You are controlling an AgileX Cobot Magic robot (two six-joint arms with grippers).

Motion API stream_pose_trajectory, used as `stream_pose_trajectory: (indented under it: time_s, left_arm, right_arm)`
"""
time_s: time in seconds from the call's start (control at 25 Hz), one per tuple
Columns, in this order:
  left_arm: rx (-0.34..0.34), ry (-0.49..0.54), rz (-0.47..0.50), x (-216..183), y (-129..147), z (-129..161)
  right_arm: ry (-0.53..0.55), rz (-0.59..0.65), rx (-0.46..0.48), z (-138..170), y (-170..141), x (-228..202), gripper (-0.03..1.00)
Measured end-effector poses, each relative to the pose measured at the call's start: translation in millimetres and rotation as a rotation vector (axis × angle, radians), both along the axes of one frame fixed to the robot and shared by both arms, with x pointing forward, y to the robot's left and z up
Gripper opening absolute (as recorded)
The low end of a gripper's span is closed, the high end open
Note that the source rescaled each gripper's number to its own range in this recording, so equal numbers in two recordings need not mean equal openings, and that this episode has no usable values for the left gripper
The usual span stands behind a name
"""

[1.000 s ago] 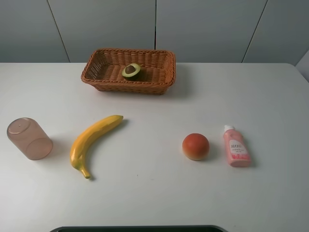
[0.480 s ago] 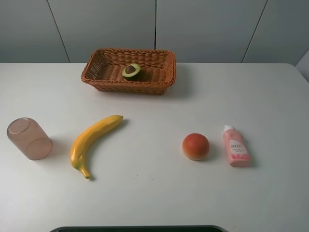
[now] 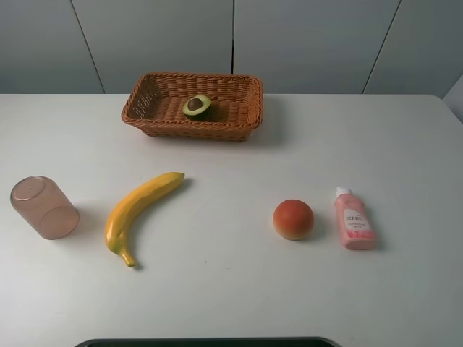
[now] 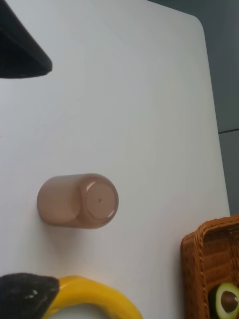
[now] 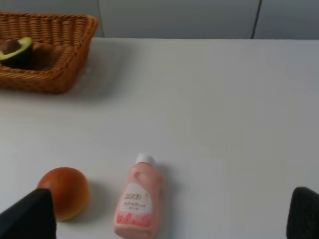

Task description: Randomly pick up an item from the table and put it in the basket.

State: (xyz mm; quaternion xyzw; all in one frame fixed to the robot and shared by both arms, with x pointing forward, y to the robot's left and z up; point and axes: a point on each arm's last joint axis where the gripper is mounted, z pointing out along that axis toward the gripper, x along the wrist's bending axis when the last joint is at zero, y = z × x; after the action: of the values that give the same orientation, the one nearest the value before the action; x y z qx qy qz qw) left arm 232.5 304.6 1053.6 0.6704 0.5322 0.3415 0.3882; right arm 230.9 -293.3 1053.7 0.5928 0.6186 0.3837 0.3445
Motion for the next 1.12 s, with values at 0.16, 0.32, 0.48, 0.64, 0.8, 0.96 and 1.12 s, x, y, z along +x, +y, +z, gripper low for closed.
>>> stream_pose_trajectory:
  time_s: [0.16, 0.32, 0.48, 0.64, 0.8, 0.96, 1.12]
  left_arm:
    - [0.0, 0.0, 0.0, 0.0, 0.0, 0.0]
    - [0.0, 0.0, 0.0, 0.0, 0.0, 0.0]
    - [0.0, 0.0, 0.0, 0.0, 0.0, 0.0]
    - [0.0, 0.0, 0.0, 0.0, 0.0, 0.0]
    - [0.0, 0.0, 0.0, 0.0, 0.0, 0.0]
    - [0.0, 0.0, 0.0, 0.0, 0.0, 0.0]
    - [0.0, 0.0, 0.0, 0.0, 0.0, 0.0]
  right_arm:
    - [0.0, -0.021, 0.0, 0.0, 0.2, 0.1, 1.0]
    - [0.0, -0.02, -0.002, 0.0, 0.2, 0.1, 1.0]
    - [0.0, -0.019, -0.003, 0.0, 0.2, 0.1, 1.0]
    - [0.0, -0.019, -0.003, 0.0, 0.2, 0.1, 1.0]
    - [0.0, -0.024, 0.006, 0.0, 0.2, 0.1, 1.0]
    - [0.001, -0.027, 0.013, 0.0, 0.2, 0.1, 1.0]
    - [0.001, -0.029, 0.015, 0.0, 0.2, 0.1, 1.0]
